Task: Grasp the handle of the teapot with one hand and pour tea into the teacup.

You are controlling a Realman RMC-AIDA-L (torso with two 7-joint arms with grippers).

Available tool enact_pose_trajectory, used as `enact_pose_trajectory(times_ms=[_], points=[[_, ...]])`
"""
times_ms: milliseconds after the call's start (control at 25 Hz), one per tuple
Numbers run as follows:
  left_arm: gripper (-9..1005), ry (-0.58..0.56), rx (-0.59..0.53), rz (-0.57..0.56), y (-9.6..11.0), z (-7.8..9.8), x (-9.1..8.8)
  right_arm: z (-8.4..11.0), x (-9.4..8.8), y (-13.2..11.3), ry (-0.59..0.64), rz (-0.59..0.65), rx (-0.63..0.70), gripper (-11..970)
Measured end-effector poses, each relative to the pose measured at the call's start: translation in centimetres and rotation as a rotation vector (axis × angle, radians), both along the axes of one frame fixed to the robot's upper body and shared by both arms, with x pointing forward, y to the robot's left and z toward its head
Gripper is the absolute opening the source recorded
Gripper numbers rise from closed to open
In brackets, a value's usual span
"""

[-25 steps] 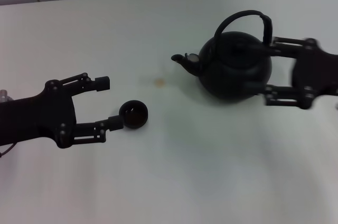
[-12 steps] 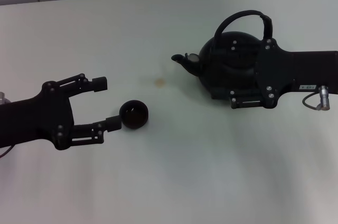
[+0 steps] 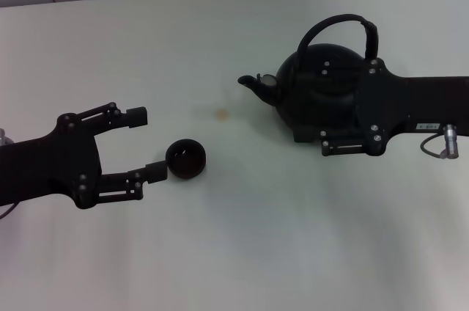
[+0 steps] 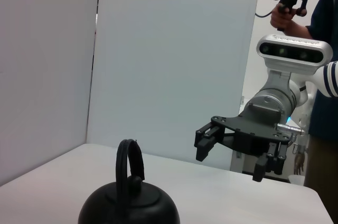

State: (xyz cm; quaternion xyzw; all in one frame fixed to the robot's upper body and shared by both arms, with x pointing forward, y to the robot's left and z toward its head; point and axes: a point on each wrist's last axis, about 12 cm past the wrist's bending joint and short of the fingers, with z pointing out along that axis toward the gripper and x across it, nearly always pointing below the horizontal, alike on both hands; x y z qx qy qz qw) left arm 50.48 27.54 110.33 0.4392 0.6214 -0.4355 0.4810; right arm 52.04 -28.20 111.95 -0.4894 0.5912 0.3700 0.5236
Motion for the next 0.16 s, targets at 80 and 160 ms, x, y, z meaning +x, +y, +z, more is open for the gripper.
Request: enact_pose_trajectory(times_ms=[80,160], points=[[863,0.000,0.000,0.000,0.01,0.01,0.00,-0.10,-0.10,-0.04,0.004,-0.002,-0.001,717],[863,0.000,0.001,-0.001,0.04,0.02,0.00,-0.18,-0.15,-0.09,0.006,-0.006,-0.001,717]])
